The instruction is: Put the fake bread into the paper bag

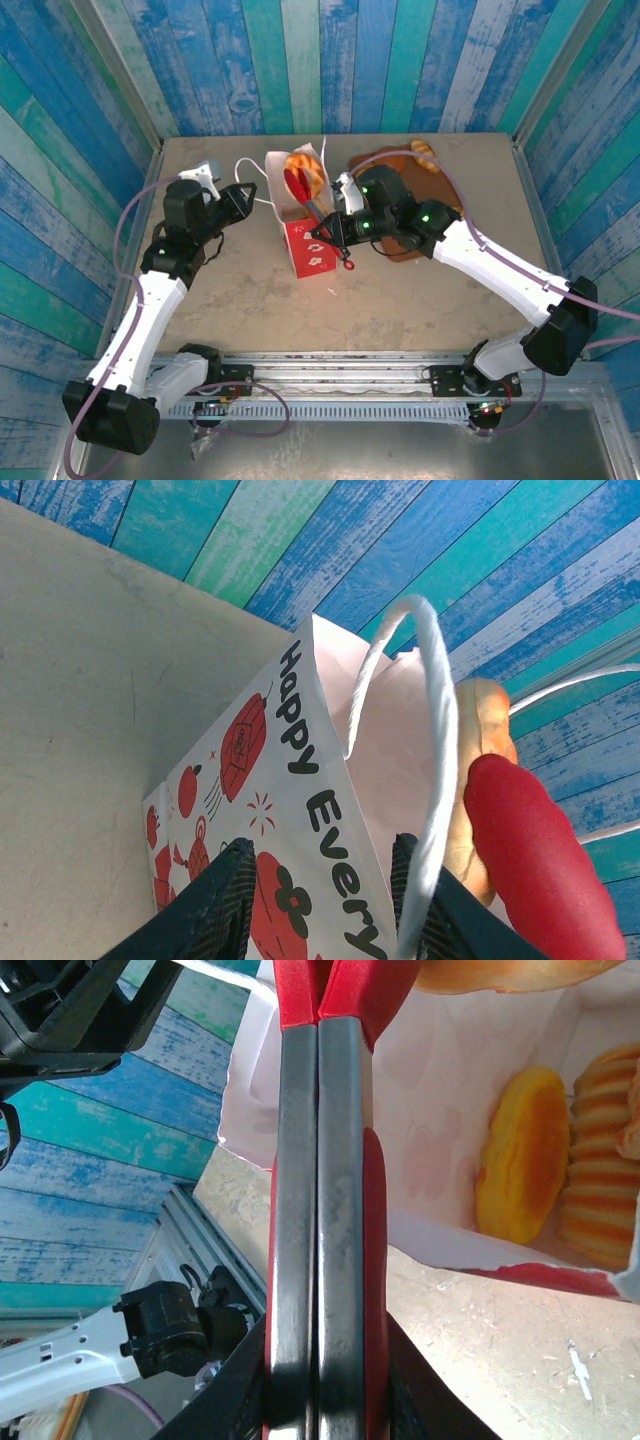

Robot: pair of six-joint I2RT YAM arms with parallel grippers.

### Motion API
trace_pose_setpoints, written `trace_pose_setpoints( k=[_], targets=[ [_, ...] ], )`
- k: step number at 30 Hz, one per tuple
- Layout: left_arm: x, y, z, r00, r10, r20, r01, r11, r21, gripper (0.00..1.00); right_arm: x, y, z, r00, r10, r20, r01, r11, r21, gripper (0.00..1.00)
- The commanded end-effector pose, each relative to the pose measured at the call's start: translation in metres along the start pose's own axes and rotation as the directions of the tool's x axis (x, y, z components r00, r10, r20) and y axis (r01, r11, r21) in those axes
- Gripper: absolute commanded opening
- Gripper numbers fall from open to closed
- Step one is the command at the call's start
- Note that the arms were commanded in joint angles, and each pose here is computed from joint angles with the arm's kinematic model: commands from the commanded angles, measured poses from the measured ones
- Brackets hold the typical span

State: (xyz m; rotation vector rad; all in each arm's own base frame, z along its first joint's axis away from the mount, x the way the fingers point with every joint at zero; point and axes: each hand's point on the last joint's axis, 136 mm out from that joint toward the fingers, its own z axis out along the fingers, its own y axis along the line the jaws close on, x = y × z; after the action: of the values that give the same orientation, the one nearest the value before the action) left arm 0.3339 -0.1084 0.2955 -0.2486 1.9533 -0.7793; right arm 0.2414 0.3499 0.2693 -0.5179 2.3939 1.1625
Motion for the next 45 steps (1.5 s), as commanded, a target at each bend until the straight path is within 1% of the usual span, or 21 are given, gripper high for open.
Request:
trace_pose_setpoints(
  k=[1, 5, 9, 16, 26, 32, 34, 36, 39, 41, 43, 44, 45],
  targets=[
    [-0.004, -0.004, -0.004, 1.000, 0.020, 0.019, -0.020, 1.000, 0.008, 0.40, -0.006, 0.011, -0.006, 1.000, -0.014, 0.015, 0.015, 0.999, -0.051, 0.16],
    [-0.005, -0.005, -0.004, 1.000, 0.021, 0.023, -0.021, 1.000, 0.010, 0.40, -0.007, 0.012, -0.008, 0.999, -0.025, 0.020, 0.026, 0.998, -0.052, 0.31],
    [-0.005, -0.006, -0.004, 1.000, 0.017, 0.018, -0.017, 1.000, 0.020, 0.40, -0.008, 0.010, -0.010, 0.999, -0.026, 0.028, 0.028, 0.999, -0.044, 0.37],
    [-0.003, -0.006, -0.005, 1.000, 0.017, 0.015, -0.018, 1.000, 0.022, 0.41, -0.009, 0.013, -0.012, 0.999, -0.026, 0.034, 0.028, 0.998, -0.050, 0.38],
    [-0.011, -0.014, -0.011, 0.999, 0.032, 0.034, -0.033, 0.999, 0.035, 0.49, -0.026, 0.034, -0.034, 0.992, -0.078, 0.103, 0.086, 0.993, -0.081, 0.38],
    [-0.021, -0.030, -0.022, 0.996, 0.059, 0.064, -0.064, 0.994, 0.086, 0.63, -0.047, 0.061, -0.060, 0.971, -0.132, 0.199, 0.161, 0.977, -0.138, 0.39],
    [-0.026, -0.035, -0.030, 0.993, 0.078, 0.093, -0.087, 0.992, 0.097, 0.67, -0.055, 0.072, -0.071, 0.960, -0.158, 0.233, 0.196, 0.969, -0.151, 0.40],
    [-0.031, -0.041, -0.040, 0.986, 0.106, 0.131, -0.120, 0.987, 0.109, 0.74, -0.064, 0.080, -0.082, 0.948, -0.175, 0.266, 0.222, 0.962, -0.156, 0.40],
    [-0.039, -0.046, -0.062, 0.967, 0.156, 0.201, -0.178, 0.979, 0.097, 0.84, -0.077, 0.091, -0.103, 0.926, -0.196, 0.323, 0.256, 0.954, -0.156, 0.40],
    [-0.044, -0.046, -0.077, 0.950, 0.193, 0.244, -0.216, 0.974, 0.070, 0.93, -0.084, 0.094, -0.117, 0.908, -0.207, 0.364, 0.273, 0.952, -0.140, 0.41],
    [-0.046, -0.042, -0.090, 0.933, 0.223, 0.282, -0.240, 0.970, 0.029, 0.99, -0.091, 0.093, -0.131, 0.891, -0.207, 0.403, 0.274, 0.955, -0.115, 0.41],
    [-0.047, -0.039, -0.097, 0.923, 0.237, 0.304, -0.250, 0.968, 0.003, 0.95, -0.094, 0.092, -0.139, 0.882, -0.206, 0.424, 0.273, 0.957, -0.101, 0.41],
    [-0.048, -0.035, -0.102, 0.914, 0.249, 0.320, -0.257, 0.966, -0.020, 0.94, -0.096, 0.091, -0.145, 0.873, -0.206, 0.441, 0.271, 0.959, -0.088, 0.41]
  ],
)
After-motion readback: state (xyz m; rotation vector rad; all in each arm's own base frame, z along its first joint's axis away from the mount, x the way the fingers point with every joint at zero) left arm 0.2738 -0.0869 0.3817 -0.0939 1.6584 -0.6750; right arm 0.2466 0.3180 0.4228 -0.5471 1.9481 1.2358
